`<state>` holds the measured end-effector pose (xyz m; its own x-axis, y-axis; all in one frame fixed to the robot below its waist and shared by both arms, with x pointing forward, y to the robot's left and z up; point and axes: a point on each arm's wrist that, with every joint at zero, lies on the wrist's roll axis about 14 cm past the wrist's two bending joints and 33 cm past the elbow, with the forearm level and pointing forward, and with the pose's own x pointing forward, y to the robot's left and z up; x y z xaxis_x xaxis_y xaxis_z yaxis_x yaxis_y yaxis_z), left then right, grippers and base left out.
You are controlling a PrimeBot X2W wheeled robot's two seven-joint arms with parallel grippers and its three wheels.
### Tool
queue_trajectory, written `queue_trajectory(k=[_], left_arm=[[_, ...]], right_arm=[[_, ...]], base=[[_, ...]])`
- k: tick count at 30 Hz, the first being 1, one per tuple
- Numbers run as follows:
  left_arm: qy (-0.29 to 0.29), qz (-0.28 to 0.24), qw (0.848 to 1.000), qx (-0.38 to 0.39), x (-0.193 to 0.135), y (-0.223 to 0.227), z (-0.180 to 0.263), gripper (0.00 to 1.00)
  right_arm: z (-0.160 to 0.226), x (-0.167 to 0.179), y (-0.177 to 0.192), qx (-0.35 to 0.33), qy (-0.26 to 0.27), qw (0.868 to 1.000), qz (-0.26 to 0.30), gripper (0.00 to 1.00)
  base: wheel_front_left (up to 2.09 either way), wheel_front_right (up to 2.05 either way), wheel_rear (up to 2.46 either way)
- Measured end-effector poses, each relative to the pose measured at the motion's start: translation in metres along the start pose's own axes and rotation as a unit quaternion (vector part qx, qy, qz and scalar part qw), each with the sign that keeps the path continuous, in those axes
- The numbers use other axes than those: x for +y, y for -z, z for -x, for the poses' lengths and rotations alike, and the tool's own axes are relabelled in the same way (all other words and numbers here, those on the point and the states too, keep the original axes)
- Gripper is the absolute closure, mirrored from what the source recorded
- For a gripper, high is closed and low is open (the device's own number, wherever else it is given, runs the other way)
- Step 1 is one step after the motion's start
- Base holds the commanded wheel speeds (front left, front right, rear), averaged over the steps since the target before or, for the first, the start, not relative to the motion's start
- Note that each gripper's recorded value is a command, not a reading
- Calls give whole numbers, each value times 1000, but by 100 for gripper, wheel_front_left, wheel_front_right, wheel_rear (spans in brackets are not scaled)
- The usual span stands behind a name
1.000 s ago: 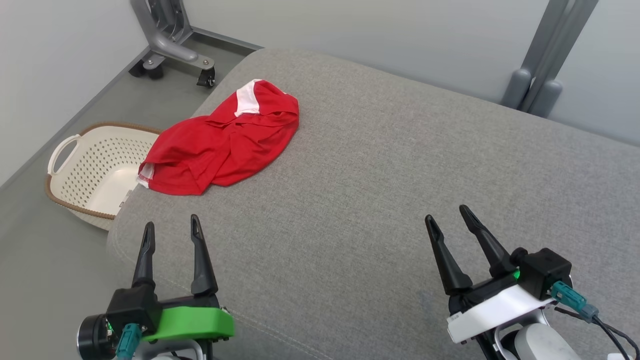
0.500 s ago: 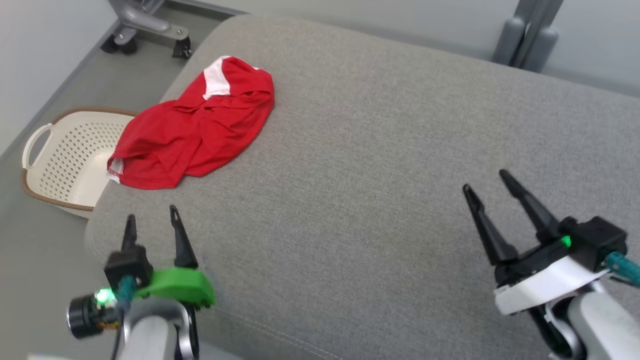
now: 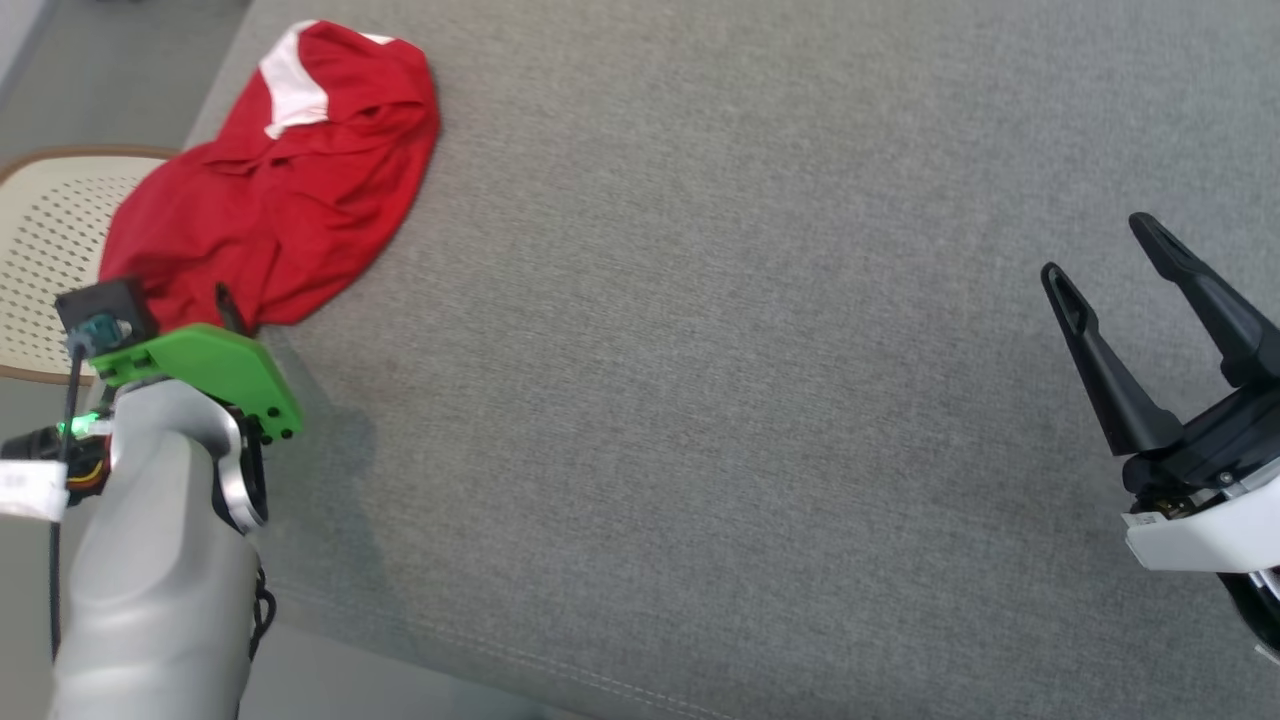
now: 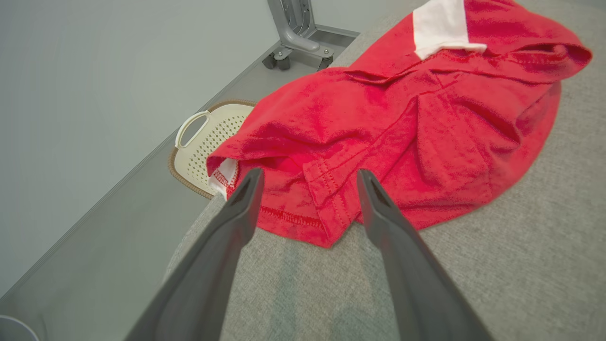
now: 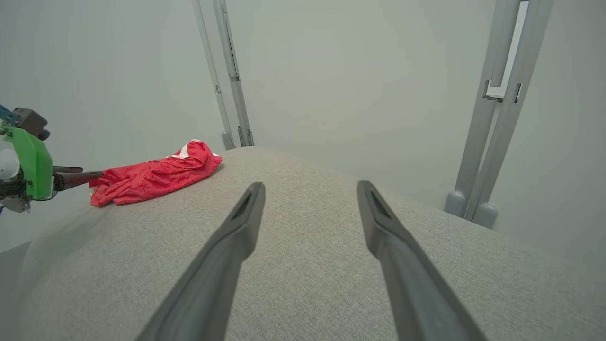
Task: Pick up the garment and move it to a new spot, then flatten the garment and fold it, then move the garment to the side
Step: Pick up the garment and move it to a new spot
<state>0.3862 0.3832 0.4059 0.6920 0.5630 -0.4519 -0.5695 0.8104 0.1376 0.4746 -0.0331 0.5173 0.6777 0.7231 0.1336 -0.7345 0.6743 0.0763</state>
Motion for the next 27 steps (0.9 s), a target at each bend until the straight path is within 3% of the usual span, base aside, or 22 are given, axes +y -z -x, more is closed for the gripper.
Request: queue_trajectory(k=[8, 14, 15, 16, 21, 27], left_arm=[[-6, 3, 993, 114, -17, 38, -30, 0], [-15, 16, 988, 150, -19, 54, -39, 0], [-17, 22, 988, 152, -19, 54, -39, 95], [-17, 25, 988, 151, -18, 53, -38, 100], [-18, 27, 995, 97, -12, 33, -37, 100], [3, 0, 997, -79, -5, -52, -32, 100]], right_arm=[[18, -22, 25, 34, 20, 999, -6, 0], [28, -32, 36, 49, 34, 998, -6, 0], [29, -32, 36, 50, 34, 998, -6, 0], [29, -32, 36, 50, 34, 998, -6, 0], [26, -24, 31, 44, 29, 999, -8, 0], [24, -8, 17, 23, 31, 999, -16, 0]], base=[[0, 0, 0], [0, 0, 0], [0, 0, 0], [0, 0, 0], [0, 0, 0], [0, 0, 0]])
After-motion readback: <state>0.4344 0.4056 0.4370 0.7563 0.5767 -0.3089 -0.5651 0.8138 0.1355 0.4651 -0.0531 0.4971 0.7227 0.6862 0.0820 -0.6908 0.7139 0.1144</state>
